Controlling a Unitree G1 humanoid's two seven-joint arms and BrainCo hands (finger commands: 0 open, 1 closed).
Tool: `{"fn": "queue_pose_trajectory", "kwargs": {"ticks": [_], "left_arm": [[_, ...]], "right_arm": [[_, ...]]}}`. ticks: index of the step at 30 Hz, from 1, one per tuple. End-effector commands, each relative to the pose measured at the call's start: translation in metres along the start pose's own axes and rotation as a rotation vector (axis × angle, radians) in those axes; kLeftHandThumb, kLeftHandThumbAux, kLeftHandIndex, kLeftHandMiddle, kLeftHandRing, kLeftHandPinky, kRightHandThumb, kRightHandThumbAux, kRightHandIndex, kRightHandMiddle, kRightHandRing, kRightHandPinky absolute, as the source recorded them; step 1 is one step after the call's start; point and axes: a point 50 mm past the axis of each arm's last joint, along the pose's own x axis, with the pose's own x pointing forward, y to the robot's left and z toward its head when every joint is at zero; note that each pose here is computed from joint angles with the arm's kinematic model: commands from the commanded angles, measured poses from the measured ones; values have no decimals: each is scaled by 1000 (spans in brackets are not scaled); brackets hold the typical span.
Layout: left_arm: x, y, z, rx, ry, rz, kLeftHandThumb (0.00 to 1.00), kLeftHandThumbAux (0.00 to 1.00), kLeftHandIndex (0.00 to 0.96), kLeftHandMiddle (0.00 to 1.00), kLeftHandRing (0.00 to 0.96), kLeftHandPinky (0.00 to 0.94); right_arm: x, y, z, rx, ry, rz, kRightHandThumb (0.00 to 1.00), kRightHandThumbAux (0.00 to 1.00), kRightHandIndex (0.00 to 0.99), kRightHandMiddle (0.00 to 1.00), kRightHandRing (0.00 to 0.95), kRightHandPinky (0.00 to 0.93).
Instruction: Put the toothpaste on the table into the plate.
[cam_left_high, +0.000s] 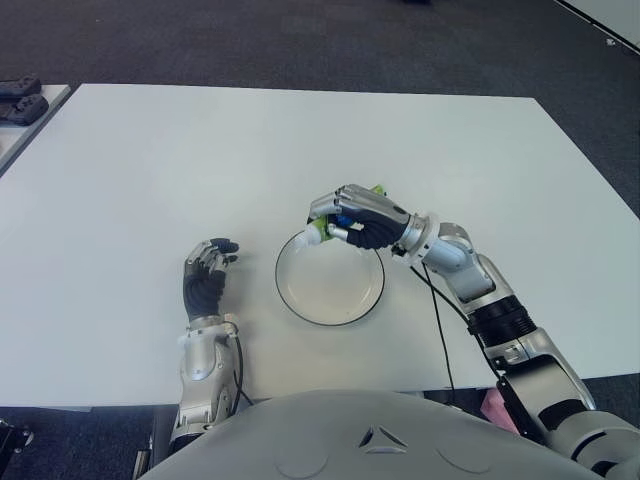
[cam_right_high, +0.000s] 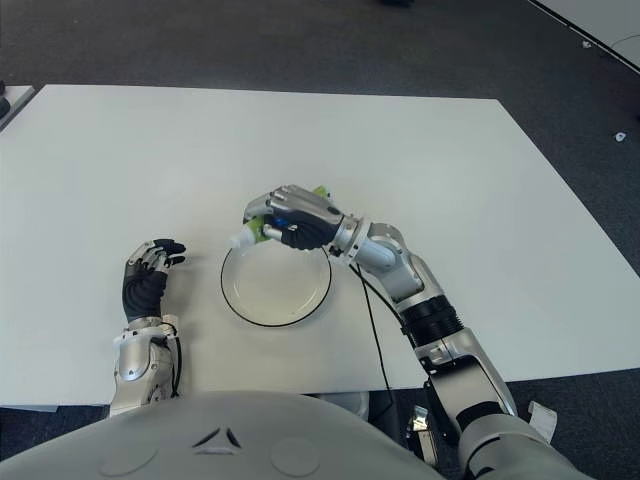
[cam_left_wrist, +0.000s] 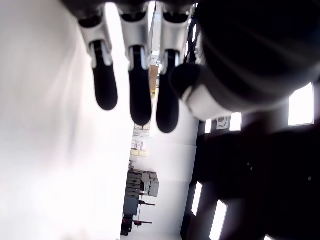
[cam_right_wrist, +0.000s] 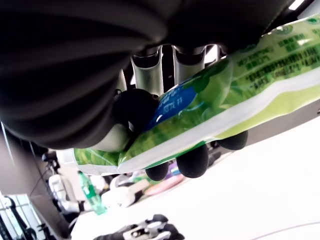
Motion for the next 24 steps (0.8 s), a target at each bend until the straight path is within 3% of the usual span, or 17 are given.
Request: {"fn": "queue_pose_trajectory", "kwargs": {"ticks": [1, 13, 17, 19, 22, 24], "left_arm": [[-4, -7, -15, -33, 89, 27, 715, 724, 424, 454, 397, 368], [-4, -7, -15, -32, 88, 34, 717, 723, 424, 452, 397, 370], [-3, -6, -15, -30, 85, 25, 715, 723, 423, 456, 404, 373], [-3, -6, -15, -27, 86, 23, 713, 724, 423, 458, 407, 374], [-3, -5, -15, -22, 88, 22, 712, 724, 423, 458, 406, 380], [-3, -5, -16, -21, 90, 25, 711, 724, 423, 455, 406, 392]], "right_arm": [[1, 3, 1, -27, -36, 46, 851, 675, 416, 569, 848, 861], [1, 9, 0, -59, -78, 109, 850, 675, 410, 575, 854, 844], [1, 11, 3, -50, -74, 105, 848, 676, 406, 570, 806, 784], [1, 11, 4, -41, -67, 106, 843, 677, 401, 555, 709, 679], [0, 10, 5, -36, -56, 115, 516, 576, 298, 406, 516, 542], [-1, 10, 5, -37, -47, 114, 279, 507, 153, 236, 311, 366]]}}
